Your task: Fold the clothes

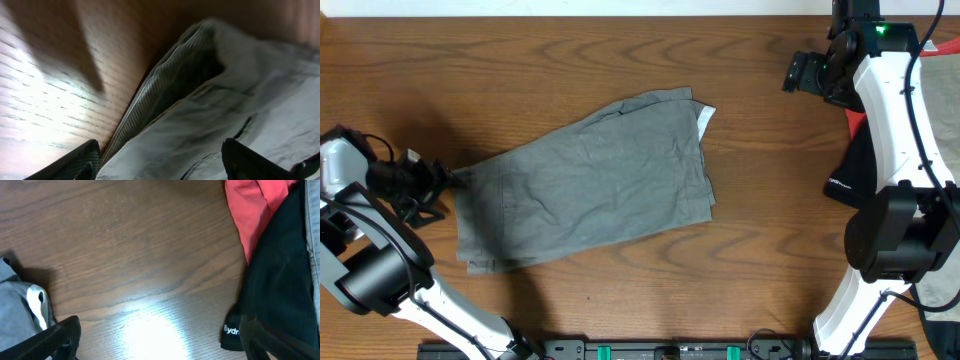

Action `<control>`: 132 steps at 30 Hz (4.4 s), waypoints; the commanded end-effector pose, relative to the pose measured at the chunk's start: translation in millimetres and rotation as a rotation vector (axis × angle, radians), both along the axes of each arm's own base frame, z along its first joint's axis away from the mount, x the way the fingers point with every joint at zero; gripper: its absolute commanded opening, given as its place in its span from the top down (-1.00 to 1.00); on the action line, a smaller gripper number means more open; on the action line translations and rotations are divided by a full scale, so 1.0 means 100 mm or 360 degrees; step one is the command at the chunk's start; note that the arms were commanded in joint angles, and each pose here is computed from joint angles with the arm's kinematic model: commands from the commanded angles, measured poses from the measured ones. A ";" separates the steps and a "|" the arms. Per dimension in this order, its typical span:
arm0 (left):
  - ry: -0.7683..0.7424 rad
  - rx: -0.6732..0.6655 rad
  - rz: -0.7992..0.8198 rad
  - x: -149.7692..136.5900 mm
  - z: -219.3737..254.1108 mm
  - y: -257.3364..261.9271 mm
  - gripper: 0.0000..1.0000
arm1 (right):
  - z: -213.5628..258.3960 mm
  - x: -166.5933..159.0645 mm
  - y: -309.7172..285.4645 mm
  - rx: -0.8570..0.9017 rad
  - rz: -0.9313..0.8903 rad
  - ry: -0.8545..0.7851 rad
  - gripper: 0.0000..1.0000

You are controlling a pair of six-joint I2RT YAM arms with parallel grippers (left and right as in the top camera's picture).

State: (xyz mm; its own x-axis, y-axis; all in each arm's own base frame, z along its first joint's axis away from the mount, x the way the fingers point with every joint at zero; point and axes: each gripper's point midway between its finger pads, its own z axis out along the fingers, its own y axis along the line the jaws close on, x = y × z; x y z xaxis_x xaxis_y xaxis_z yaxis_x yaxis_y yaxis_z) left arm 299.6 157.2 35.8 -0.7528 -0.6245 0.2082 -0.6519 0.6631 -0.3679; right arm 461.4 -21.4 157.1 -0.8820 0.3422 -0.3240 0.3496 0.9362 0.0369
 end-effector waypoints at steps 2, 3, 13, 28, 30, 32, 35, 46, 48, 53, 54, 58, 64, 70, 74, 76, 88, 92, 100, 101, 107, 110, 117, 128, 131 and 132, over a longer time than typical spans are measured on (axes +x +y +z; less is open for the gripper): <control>0.0017 -0.0021 -0.0092 -0.09 -0.09 -0.05 -0.59 | -0.01 -0.01 -0.03 0.0008 -0.0031 0.0003 -0.99; 0.0015 -0.0021 -0.0098 -0.09 -0.09 -0.05 -0.60 | -0.01 -0.01 -0.03 0.0008 -0.0031 0.0003 -0.99; 0.0039 -0.0068 -0.0150 -0.20 -0.18 -0.15 -0.60 | -0.01 -0.01 -0.03 0.0008 -0.0031 0.0003 -0.98; -0.0208 -0.0365 -0.0178 -0.19 -0.32 -0.58 -0.60 | -0.01 -0.01 -0.03 0.0008 -0.0031 0.0003 -0.99; -0.0206 -0.0381 -0.0187 -0.22 -0.34 -0.62 -0.59 | -0.01 -0.01 -0.03 0.0008 -0.0031 0.0003 -0.99; -0.0200 -0.0386 -0.0186 -0.25 -0.37 -0.64 -0.59 | -0.01 -0.01 -0.03 0.0008 -0.0031 0.0003 -0.98; -0.0202 -0.0386 -0.0185 -0.27 -0.41 -0.65 -0.58 | -0.01 -0.01 -0.03 0.0008 -0.0031 0.0003 -0.98; -0.0244 -0.0347 -0.0206 -0.20 -0.45 -0.63 -0.21 | -0.01 -0.01 -0.03 0.0008 -0.0031 0.0003 -0.99; -0.0250 -0.0341 -0.0225 -0.18 -0.45 -0.66 -0.22 | -0.01 -0.01 -0.03 0.0008 -0.0031 0.0003 -0.98; -0.0241 -0.0348 -0.0307 -0.14 -0.45 -0.80 -0.23 | -0.01 -0.01 -0.03 0.0008 -0.0031 0.0003 -0.99; -0.0239 -0.0350 -0.0329 -0.13 -0.45 -0.84 -0.25 | -0.01 -0.01 -0.03 0.0008 -0.0031 0.0003 -0.99; -0.0230 -0.0355 -0.0412 -0.09 -0.45 -0.99 -0.86 | -0.01 -0.01 -0.03 0.0008 -0.0032 0.0003 -0.98; -0.0221 -0.0349 -0.0517 -0.06 -0.46 -1.16 -0.88 | -0.01 -0.01 -0.03 0.0008 -0.0031 0.0003 -0.98; -0.0224 -0.0336 -0.0558 -0.04 -0.47 -1.22 -0.36 | -0.01 -0.01 -0.03 0.0008 -0.0031 0.0003 -0.98; -0.0179 -0.0291 -0.0576 -0.08 -0.51 -1.17 -0.17 | -0.01 -0.01 -0.03 0.0007 -0.0032 0.0003 -0.99; -0.0128 -0.0228 -0.0600 -0.13 -0.55 -1.11 -0.18 | -0.01 -0.01 -0.03 0.0008 -0.0031 0.0003 -0.99; -0.0061 0.0044 -0.0341 -0.03 -0.71 -0.64 -0.66 | -0.01 -0.01 -0.03 0.0008 -0.0031 0.0003 -0.99; -0.0107 0.0066 -0.0393 0.01 -0.72 -0.62 -0.74 | -0.01 -0.01 -0.03 0.0008 -0.0031 0.0003 -0.98; -0.0228 -0.0014 -0.0386 0.04 -0.80 -0.75 -0.95 | -0.01 -0.01 -0.03 0.0008 -0.0031 0.0003 -0.99; -0.0236 -0.0026 -0.0384 0.03 -0.82 -0.78 -0.95 | -0.01 -0.01 -0.03 0.0008 -0.0031 0.0003 -0.98; -0.0310 -0.0210 -0.0392 -0.14 -0.90 -1.07 -0.93 | -0.01 -0.01 -0.03 0.0008 -0.0031 0.0003 -0.99; -0.0340 -0.0289 -0.0414 -0.21 -0.91 -1.20 -0.93 | -0.01 -0.01 -0.03 0.0008 -0.0031 0.0003 -0.98; -0.0286 -0.0350 -0.0464 -0.35 -0.94 -1.40 -0.76 | -0.01 -0.01 -0.03 0.0008 -0.0031 0.0003 -0.99; -0.0303 -0.0336 -0.0526 -0.31 -0.96 -1.49 0.28 | -0.01 -0.01 -0.03 0.0008 -0.0031 0.0003 -0.99; -0.0299 -0.0337 -0.0520 -0.30 -0.95 -1.49 0.63 | -0.01 -0.01 -0.03 0.0008 -0.0031 0.0003 -0.99; -0.0290 -0.0331 -0.0511 -0.30 -0.95 -1.48 0.80 | -0.01 -0.01 -0.03 0.0008 -0.0031 0.0003 -0.99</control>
